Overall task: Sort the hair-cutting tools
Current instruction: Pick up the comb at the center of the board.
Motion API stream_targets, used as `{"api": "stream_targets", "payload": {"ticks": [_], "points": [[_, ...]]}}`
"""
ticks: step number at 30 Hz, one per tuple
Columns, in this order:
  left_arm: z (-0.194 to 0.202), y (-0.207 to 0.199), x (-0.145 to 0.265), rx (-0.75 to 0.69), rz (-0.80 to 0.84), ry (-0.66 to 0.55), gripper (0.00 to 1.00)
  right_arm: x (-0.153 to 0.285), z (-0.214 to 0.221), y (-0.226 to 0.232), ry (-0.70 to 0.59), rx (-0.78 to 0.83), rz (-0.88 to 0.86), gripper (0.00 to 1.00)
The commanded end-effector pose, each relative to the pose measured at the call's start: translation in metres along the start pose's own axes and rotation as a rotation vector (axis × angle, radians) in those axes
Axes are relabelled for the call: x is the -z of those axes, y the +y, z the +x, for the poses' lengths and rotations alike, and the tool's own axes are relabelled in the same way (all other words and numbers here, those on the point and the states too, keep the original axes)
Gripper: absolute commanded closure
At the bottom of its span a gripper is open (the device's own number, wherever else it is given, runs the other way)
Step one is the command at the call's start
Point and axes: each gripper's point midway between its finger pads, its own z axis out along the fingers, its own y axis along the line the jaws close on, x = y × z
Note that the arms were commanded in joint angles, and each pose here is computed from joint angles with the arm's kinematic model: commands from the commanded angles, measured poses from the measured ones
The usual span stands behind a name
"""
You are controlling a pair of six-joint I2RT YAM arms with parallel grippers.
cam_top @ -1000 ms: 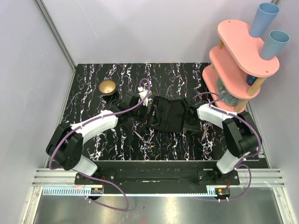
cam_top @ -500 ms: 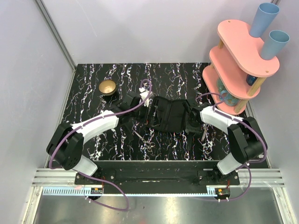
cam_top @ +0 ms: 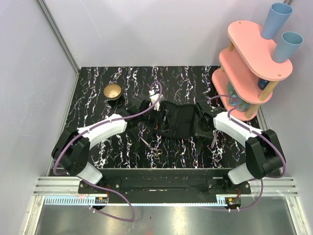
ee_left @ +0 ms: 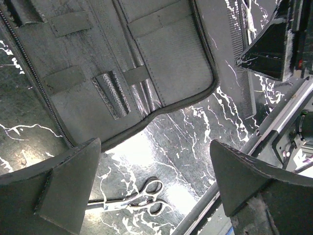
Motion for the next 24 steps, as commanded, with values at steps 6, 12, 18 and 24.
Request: {"api": "stream_targets", "payload": {"ticks": [6, 12, 18, 24], "points": [[-0.032, -0.027, -0.004, -0.034, 0.095, -0.064, 0.01, 0.064, -0.050, 0.022, -0.174, -0.039, -0.094, 0.61], [-0.042, -0.042, -0.004, -0.031, 0.159, -0.087, 0.01, 0.096, -0.077, 0.041, -0.249, -0.064, -0.173, 0.61], [-0.065, -0.062, -0.003, -0.020, 0.238, -0.148, 0.01, 0.133, -0.108, 0.072, -0.329, -0.121, -0.316, 0.61], [-0.090, -0.075, -0.014, 0.028, 0.282, -0.214, 0.01, 0.157, -0.123, 0.097, -0.350, -0.171, -0.440, 0.61]]}}
